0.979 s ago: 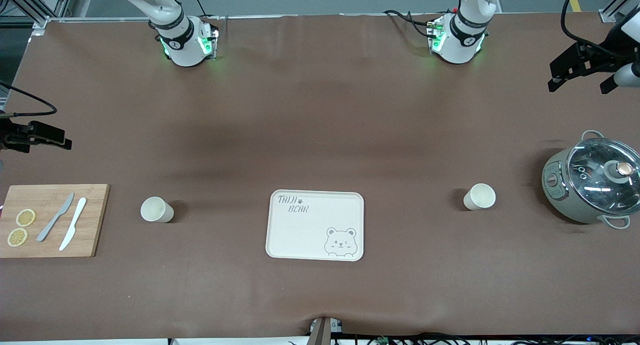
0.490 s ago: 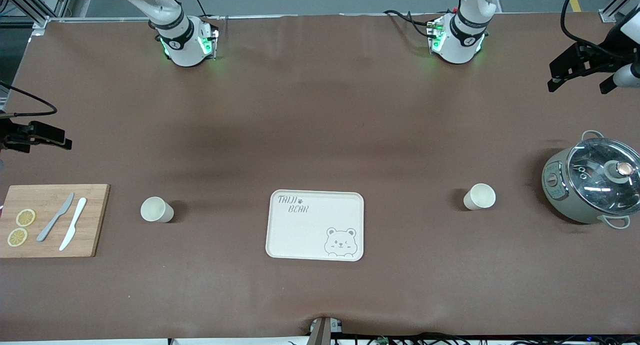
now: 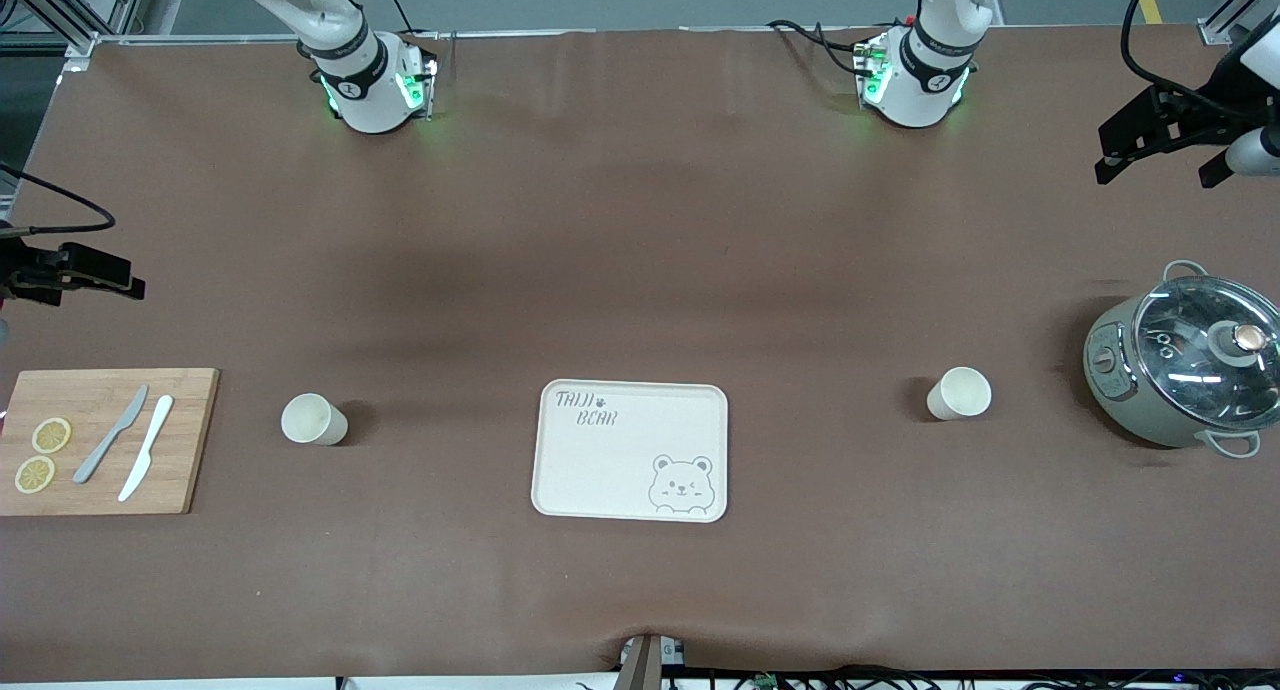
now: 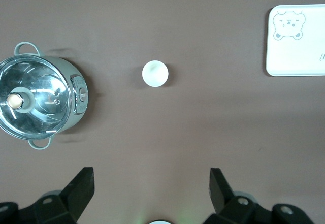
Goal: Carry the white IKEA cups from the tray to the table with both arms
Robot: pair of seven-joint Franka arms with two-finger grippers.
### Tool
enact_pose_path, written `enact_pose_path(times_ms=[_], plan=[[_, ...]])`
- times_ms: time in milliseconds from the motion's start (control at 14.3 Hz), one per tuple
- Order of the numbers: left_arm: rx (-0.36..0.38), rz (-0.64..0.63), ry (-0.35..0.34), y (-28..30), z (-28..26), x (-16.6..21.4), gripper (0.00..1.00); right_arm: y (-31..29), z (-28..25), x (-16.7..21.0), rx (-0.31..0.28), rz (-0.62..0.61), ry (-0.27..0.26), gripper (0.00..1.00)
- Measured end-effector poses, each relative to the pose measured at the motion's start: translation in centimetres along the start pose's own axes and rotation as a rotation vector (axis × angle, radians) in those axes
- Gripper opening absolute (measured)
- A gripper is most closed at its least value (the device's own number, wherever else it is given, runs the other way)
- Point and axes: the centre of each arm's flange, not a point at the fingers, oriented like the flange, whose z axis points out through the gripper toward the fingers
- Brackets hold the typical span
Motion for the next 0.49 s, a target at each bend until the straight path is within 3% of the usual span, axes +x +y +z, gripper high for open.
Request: enact_pose_path(times_ms=[490], plan=[[-0.003,0.120,-0.101,0.1,2.5,0.3,1.00,0.0,0.0,0.0,0.000,0.000,0.000,1.00]])
